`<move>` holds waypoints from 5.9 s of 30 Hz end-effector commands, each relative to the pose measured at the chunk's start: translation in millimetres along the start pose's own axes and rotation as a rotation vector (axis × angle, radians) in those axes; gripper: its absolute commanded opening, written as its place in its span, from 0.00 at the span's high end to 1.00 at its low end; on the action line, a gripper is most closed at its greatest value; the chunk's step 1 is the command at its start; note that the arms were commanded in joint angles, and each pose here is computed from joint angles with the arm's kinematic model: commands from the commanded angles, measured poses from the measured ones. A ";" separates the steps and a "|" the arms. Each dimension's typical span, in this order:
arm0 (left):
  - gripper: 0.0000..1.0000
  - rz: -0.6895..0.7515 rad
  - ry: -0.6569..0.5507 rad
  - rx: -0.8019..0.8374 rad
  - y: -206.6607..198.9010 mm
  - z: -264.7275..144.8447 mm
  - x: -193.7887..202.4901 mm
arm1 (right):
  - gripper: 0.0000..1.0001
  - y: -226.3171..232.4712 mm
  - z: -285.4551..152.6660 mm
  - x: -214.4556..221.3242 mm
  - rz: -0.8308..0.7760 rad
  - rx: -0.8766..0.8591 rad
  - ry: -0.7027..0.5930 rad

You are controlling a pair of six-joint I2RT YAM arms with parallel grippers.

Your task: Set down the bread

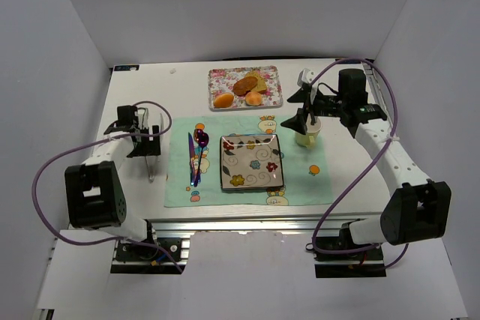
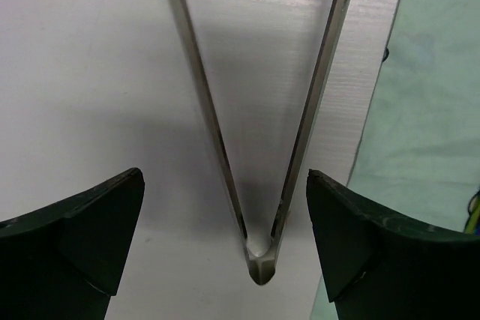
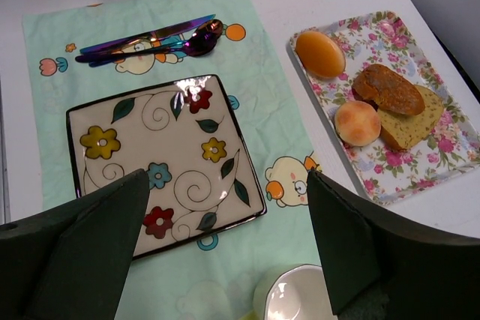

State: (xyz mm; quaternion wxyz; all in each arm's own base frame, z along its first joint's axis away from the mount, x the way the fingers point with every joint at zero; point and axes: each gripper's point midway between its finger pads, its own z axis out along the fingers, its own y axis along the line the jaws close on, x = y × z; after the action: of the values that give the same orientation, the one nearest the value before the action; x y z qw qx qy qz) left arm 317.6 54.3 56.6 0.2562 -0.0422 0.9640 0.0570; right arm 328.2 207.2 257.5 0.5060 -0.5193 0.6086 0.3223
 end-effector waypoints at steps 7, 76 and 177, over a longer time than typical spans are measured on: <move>0.05 0.063 -0.032 0.174 -33.1 31.4 -21.9 | 0.11 -0.3 0.0 1.9 0.008 0.004 0.004; 0.44 -0.065 -0.124 0.736 -338.8 -52.0 -147.4 | 0.10 -18.4 -51.9 23.8 0.054 0.162 0.024; 0.99 -0.096 -0.261 0.033 -105.2 -80.7 -78.2 | 0.11 -2.9 -56.9 14.5 0.051 0.113 0.002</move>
State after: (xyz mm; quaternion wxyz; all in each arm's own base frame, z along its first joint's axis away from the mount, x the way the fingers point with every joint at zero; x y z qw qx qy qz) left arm 330.2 -128.1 138.4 0.3188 -0.0192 0.9389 -0.1286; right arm 321.4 147.7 244.9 0.5111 -0.4616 0.6608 0.2983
